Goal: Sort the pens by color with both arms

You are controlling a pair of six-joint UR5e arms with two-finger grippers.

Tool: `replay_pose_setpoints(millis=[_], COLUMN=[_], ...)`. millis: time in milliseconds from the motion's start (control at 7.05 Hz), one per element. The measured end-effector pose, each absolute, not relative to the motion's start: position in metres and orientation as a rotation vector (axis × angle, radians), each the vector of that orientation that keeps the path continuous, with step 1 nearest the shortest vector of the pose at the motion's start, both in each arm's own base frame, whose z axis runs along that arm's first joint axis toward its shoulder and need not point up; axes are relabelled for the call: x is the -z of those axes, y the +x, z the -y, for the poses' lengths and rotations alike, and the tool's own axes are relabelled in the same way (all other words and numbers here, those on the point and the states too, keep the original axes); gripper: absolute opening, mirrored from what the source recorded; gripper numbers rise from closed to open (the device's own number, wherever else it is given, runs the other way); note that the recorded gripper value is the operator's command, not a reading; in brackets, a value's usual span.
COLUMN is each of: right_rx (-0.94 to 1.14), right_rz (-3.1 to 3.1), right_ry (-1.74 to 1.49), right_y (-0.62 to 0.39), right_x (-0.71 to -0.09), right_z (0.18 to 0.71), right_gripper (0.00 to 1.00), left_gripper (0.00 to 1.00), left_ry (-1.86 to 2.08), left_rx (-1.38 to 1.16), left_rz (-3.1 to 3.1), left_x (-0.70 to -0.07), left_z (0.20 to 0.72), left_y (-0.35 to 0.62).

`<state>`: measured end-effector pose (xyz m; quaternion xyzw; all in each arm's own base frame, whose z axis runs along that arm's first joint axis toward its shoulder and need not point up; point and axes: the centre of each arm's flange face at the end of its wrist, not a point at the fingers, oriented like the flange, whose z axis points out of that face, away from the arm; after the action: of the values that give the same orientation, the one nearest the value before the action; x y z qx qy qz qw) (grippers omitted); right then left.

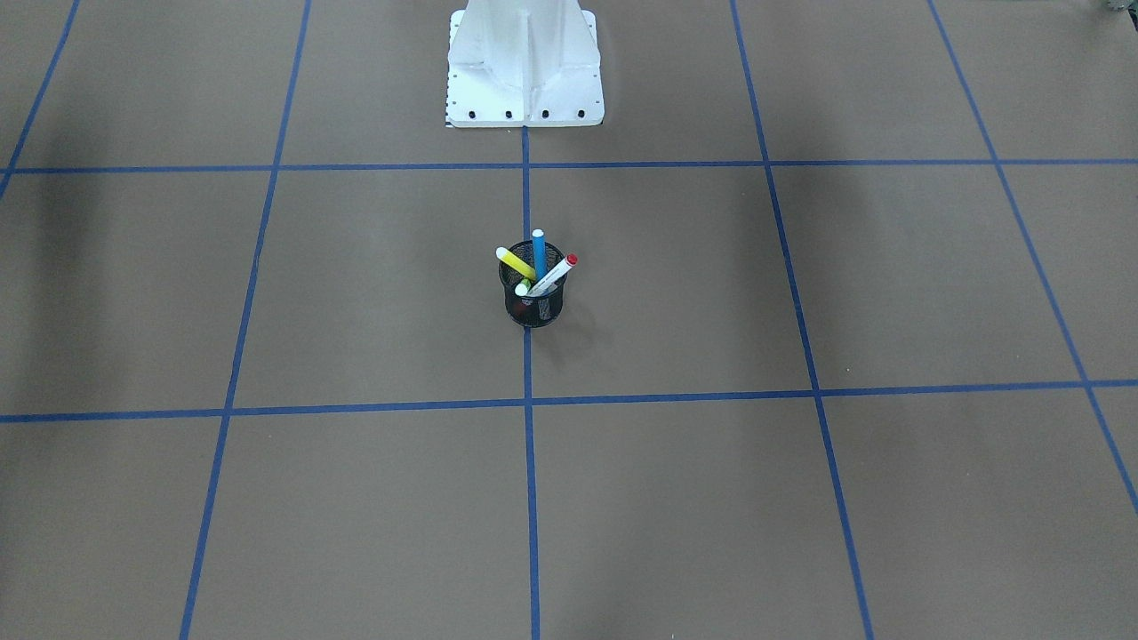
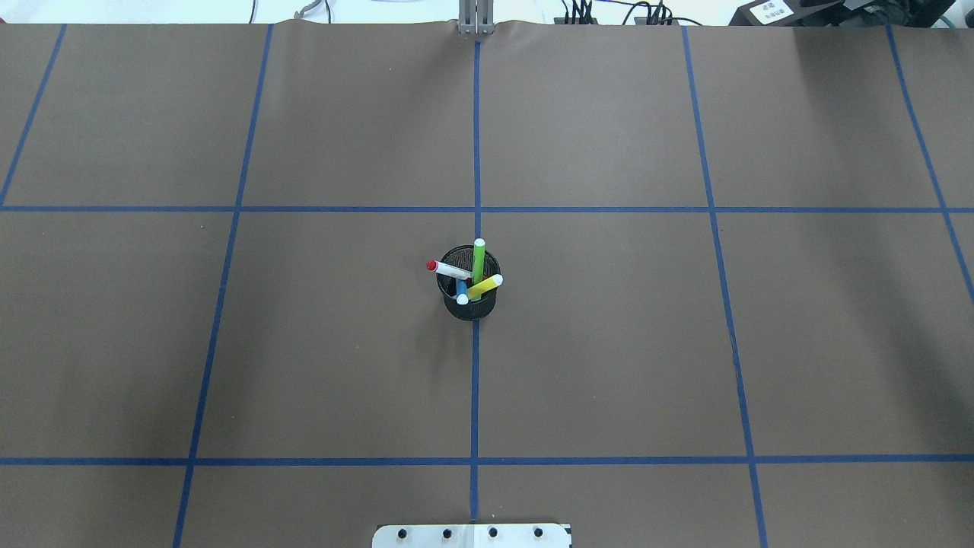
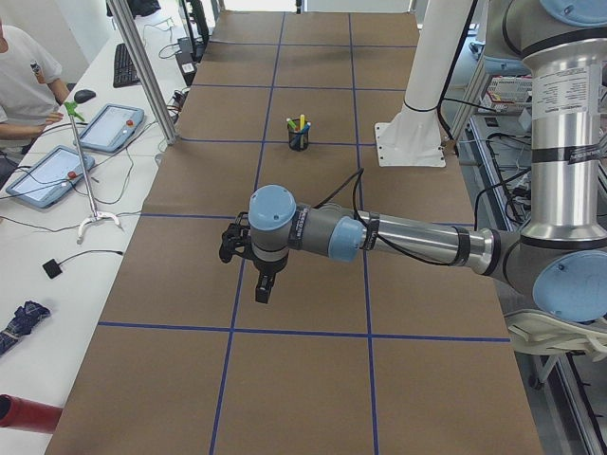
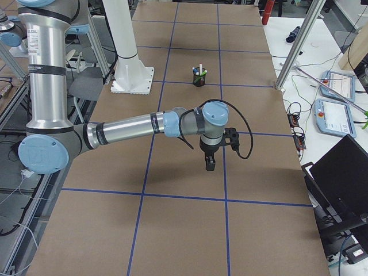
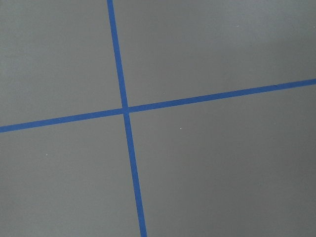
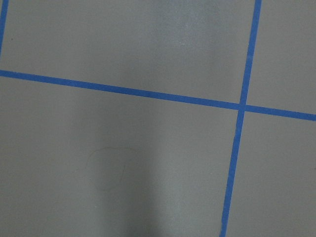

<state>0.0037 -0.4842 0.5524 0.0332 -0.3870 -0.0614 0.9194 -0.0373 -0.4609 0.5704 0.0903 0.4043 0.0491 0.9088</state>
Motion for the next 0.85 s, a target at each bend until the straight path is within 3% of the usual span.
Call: replay_pose_setpoints(millis=[851], right_rx=[0.128], right_rz=[0.804], right_ry=[0.086], right_y=[0.004], right_x=[-0.546], right_z=[0.482], right_gripper=[0.99], left_gripper=[1.0], left_ry=[0.191], left_rx=[-0.105], left_rz=[-0.836], left_x=[-0.571], left_z=[0.449], left_y=[-0.038])
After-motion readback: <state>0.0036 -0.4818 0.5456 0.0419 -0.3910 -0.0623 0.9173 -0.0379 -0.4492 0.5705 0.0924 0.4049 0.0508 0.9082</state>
